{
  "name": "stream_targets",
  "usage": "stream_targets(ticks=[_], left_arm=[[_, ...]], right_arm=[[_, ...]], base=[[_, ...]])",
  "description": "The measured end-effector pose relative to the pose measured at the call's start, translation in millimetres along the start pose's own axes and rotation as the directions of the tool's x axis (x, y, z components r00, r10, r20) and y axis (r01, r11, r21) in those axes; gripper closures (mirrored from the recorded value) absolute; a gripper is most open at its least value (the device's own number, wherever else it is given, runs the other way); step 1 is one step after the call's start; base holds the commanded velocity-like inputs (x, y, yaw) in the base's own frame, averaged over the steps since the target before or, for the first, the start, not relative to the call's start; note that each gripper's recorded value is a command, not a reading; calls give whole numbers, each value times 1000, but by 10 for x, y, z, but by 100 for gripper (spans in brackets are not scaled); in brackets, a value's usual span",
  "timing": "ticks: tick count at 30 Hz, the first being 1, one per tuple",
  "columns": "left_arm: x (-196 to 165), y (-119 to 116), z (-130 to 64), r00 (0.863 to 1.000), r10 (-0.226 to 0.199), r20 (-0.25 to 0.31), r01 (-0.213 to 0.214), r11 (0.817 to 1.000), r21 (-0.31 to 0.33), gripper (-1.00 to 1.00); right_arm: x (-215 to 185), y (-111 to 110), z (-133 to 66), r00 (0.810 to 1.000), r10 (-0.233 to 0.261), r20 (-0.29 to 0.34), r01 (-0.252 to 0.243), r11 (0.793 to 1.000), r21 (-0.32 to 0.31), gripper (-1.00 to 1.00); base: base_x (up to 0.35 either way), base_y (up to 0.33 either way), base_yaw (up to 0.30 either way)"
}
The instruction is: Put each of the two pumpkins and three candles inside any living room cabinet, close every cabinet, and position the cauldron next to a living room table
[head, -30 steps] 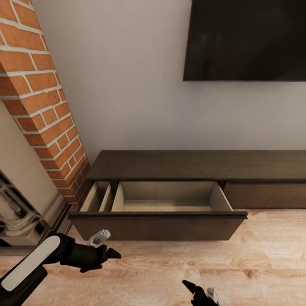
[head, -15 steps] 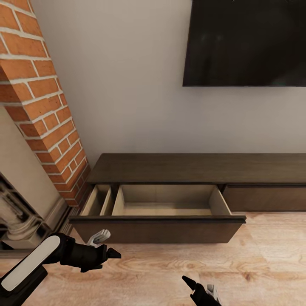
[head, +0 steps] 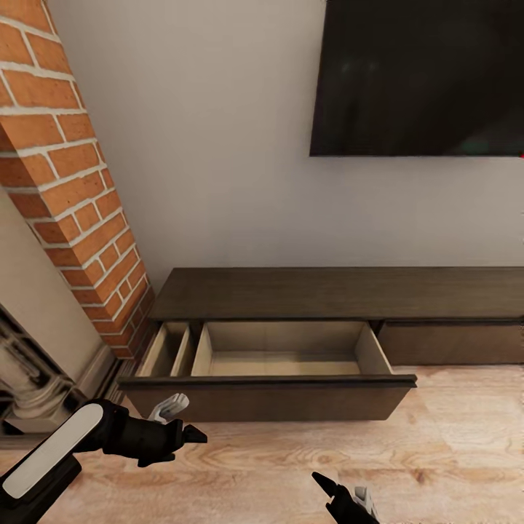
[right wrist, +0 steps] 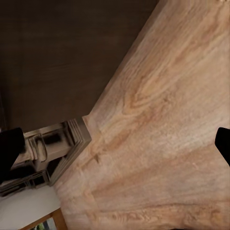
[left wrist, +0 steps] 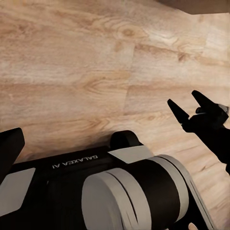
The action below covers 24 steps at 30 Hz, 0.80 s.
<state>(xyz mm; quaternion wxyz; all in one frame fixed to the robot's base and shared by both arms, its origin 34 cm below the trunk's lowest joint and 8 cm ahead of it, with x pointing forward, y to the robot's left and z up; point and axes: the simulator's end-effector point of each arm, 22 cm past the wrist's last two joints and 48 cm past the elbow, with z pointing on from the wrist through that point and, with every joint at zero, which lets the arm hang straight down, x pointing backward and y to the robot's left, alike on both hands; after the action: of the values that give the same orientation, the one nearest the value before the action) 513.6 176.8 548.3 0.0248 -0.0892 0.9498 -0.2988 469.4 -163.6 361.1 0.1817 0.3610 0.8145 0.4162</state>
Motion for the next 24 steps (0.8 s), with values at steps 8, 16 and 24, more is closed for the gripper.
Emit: stream_targets(ticks=[8, 16, 24], left_arm=[[-30, -88, -130, 1000, -2, -1, 2, 1000, -3, -100], [-58, -187, -258, 1000, -4, -2, 4, 1000, -3, -100], [-87, -298, -401, 1000, -1, 1, 1, 1000, -1, -100]], right_arm=[[-21, 145, -85, 1000, -2, -2, 2, 1000, 0, -100], [-47, 292, -166, 1000, -1, 0, 1, 1000, -1, -100], [-78, 451, -246, 1000, -1, 5, 1, 1000, -4, -100]], base=[[0, 0, -257], [-137, 0, -277], [-263, 0, -278]])
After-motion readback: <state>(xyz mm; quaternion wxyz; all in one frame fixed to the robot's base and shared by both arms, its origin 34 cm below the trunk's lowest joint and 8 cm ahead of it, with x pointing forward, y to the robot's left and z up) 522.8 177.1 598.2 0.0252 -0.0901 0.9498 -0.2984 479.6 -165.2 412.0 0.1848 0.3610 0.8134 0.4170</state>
